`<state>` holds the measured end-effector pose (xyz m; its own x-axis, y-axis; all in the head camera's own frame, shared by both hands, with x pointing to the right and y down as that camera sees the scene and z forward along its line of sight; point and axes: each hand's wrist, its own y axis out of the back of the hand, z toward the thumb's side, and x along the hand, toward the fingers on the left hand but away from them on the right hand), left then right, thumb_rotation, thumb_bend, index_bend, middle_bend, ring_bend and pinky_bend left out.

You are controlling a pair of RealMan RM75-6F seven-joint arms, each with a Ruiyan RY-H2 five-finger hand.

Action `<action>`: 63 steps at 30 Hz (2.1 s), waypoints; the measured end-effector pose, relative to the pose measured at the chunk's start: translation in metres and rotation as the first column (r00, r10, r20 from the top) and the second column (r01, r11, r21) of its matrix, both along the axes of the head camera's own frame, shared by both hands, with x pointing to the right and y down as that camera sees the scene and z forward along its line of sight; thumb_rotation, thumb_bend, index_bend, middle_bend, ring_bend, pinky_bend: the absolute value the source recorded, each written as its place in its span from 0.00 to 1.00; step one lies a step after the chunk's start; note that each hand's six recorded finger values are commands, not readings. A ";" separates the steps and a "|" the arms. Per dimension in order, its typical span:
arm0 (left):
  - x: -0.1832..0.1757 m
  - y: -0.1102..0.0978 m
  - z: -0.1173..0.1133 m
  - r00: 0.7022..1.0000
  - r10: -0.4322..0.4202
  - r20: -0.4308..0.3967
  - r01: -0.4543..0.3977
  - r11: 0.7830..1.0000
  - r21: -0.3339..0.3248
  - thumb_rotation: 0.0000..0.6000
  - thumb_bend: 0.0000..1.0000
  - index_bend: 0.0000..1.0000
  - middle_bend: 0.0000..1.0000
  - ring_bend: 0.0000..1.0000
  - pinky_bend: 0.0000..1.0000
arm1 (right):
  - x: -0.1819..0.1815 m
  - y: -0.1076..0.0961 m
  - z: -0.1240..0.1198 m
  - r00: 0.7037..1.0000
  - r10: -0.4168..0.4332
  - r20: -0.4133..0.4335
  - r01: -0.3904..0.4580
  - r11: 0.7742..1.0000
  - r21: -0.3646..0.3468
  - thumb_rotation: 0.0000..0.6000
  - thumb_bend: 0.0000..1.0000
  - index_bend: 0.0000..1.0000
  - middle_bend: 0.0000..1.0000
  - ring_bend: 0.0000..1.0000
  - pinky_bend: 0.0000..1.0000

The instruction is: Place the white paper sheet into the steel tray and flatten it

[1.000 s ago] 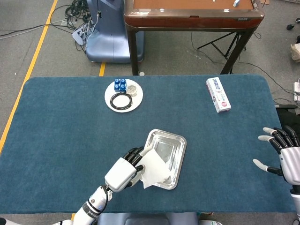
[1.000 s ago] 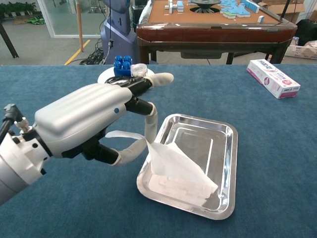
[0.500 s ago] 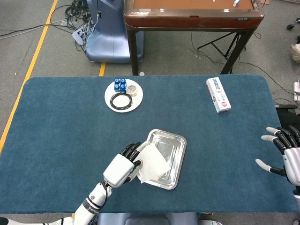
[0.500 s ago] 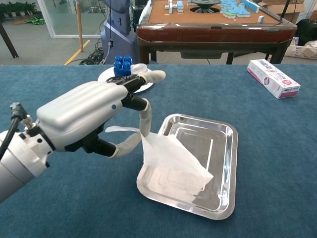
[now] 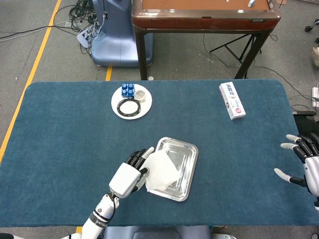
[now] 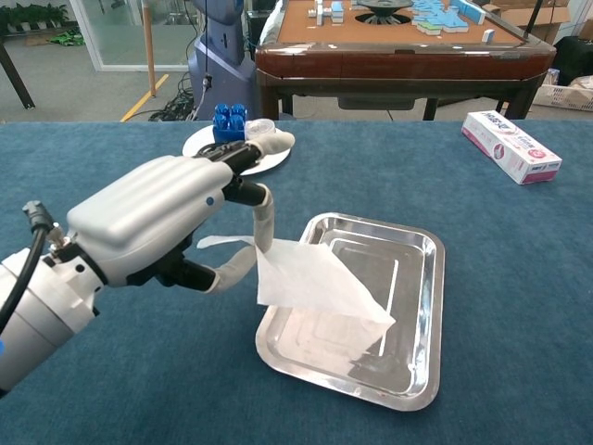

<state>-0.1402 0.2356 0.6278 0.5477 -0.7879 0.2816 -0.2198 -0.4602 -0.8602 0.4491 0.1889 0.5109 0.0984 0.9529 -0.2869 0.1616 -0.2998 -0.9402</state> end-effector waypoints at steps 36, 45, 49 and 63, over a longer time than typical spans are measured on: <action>0.022 0.010 0.003 0.998 0.045 -0.049 -0.049 0.996 -0.074 1.00 0.11 0.23 0.00 0.00 0.12 | 0.005 -0.001 -0.007 1.000 0.002 0.008 -0.002 1.000 0.010 1.00 0.00 0.34 0.23 0.14 0.01; 0.018 0.009 -0.001 0.998 0.052 -0.045 -0.056 0.995 -0.081 1.00 0.11 0.22 0.00 0.00 0.25 | 0.005 -0.001 -0.006 1.000 0.003 0.004 -0.003 1.000 0.008 1.00 0.00 0.34 0.23 0.14 0.01; 0.009 0.005 -0.003 0.998 0.058 -0.021 -0.060 0.995 -0.082 1.00 0.20 0.22 0.06 0.18 0.49 | 0.005 -0.001 -0.006 1.000 0.004 0.007 -0.004 1.000 0.006 1.00 0.00 0.34 0.23 0.14 0.00; -0.012 -0.019 -0.007 0.948 0.299 0.104 -0.291 0.952 -0.092 1.00 0.39 0.17 0.96 0.92 1.00 | 0.005 0.000 -0.004 1.000 -0.001 -0.006 0.001 1.000 -0.010 1.00 0.00 0.34 0.23 0.14 0.05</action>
<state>-0.1520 0.2165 0.6205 0.7126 -0.5704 0.4085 0.0345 -0.5531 -0.8324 0.4541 0.1884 0.5074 0.0975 0.9498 -0.2973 0.1557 -0.3096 -0.9380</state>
